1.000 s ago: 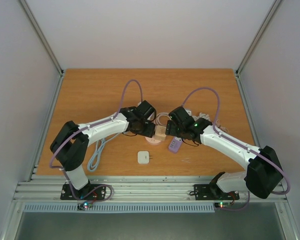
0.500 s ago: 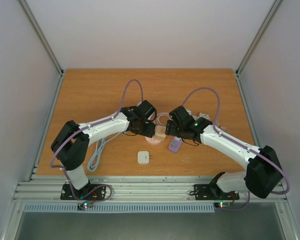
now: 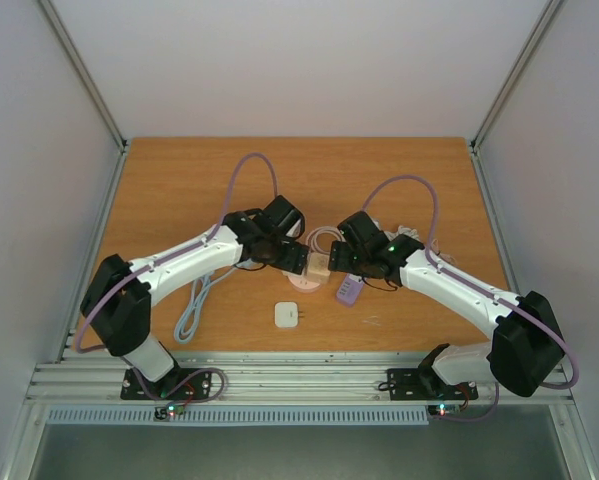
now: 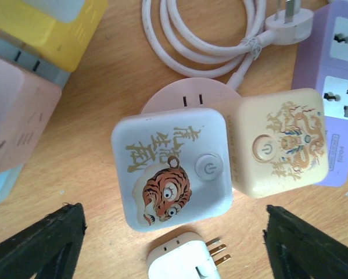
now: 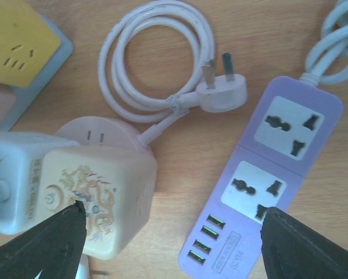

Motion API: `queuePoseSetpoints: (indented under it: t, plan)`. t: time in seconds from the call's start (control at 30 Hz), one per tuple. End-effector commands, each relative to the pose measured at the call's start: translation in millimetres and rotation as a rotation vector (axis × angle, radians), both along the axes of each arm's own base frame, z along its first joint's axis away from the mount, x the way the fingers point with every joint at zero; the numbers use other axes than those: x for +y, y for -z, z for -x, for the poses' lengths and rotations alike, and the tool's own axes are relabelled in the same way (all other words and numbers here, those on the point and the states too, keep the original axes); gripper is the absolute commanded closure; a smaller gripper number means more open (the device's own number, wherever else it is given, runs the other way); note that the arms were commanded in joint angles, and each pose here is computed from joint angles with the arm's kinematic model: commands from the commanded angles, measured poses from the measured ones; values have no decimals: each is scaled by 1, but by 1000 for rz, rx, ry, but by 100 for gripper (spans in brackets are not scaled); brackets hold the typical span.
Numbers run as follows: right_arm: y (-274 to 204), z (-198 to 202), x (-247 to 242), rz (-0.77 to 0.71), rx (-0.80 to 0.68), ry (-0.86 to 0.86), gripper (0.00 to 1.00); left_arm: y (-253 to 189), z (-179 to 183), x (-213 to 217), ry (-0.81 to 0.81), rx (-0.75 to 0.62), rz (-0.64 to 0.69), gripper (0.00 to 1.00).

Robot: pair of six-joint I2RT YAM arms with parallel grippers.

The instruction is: Insert the plug

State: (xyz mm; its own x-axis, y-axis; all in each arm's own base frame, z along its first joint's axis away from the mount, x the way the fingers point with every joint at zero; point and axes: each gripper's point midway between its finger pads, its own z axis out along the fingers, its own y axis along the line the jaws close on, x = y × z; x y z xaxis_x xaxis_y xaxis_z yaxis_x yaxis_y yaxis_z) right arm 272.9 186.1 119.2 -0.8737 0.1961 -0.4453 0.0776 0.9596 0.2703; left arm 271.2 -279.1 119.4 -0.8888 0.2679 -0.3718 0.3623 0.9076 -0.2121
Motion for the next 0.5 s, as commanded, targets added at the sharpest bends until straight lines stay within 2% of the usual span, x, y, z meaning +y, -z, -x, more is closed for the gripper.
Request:
queuePoseSetpoints:
  t: [0.0, 0.1, 0.2, 0.33, 0.47]
  plan:
    - [-18, -10, 23, -70, -38, -100, 20, -20, -8, 4, -28, -77, 32, 20]
    - [-25, -9, 45, -135, -32, -196, 33, -20, -14, 11, -75, -91, 52, 36]
    - [-33, -9, 70, -227, -34, -289, 51, -13, -17, 18, -114, -82, 75, 47]
    - [-34, -10, 96, -310, 2, -362, 69, 0, -16, 16, -121, -18, 130, 51]
    - [-25, -10, 111, -349, 53, -392, 79, 9, -16, 12, -117, 17, 167, 52]
